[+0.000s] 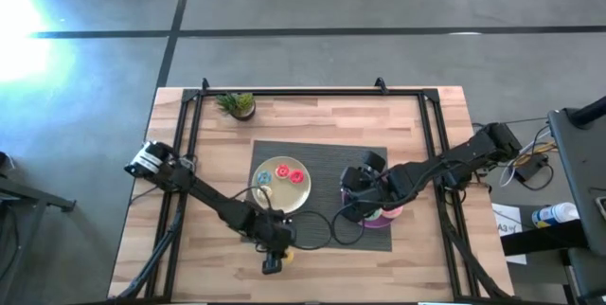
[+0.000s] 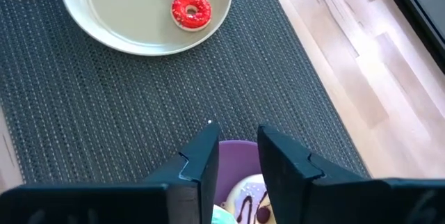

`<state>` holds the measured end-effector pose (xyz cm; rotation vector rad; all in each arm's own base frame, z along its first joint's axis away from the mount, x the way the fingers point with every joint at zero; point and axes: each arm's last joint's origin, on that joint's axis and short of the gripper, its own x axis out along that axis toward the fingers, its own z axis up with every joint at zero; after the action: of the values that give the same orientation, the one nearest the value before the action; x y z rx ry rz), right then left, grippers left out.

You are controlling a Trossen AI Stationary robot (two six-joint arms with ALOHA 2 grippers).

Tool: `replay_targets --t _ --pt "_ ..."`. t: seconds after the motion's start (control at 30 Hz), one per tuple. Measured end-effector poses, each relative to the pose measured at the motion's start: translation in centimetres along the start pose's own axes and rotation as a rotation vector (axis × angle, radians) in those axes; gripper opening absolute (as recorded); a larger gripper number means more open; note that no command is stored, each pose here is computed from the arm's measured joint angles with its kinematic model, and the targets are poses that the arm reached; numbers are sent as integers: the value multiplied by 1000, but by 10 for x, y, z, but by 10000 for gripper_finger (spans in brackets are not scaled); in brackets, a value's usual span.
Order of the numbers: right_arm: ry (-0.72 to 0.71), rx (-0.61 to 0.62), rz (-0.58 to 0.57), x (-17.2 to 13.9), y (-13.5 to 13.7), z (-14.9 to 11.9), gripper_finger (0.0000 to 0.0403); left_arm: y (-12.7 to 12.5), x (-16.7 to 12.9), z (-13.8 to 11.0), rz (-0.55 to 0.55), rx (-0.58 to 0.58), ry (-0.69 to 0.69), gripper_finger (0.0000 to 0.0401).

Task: Pick & Place donuts
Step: Put the small yellow donut on the white plate

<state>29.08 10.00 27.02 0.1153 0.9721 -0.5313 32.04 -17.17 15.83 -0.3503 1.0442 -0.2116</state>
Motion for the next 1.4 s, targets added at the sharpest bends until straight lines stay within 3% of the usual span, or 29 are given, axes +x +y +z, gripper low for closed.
replay_targets --t 0.2,0.5,0.6,0.77,0.97,1.23,1.4 --pt "1 -6 0 -1 1 -1 100 1 8 0 48 -14 59 99" --pt "-3 -32 -6 -1 0 -1 89 2 5 3 61 -1 66 6" --pt "-2 -47 -6 -1 0 -1 85 8 -7 6 93 -2 83 2" --pt "-3 -59 -7 -1 0 -1 82 28 -58 28 170 22 39 1" --pt "-10 -67 -34 -1 -2 -2 88 79 -100 52 300 -25 -109 1" --pt "-6 -71 -43 -2 -3 -2 83 113 -73 48 317 -66 6 1" --pt "-19 -64 -56 -1 -3 -2 77 117 -62 42 337 -118 56 44"
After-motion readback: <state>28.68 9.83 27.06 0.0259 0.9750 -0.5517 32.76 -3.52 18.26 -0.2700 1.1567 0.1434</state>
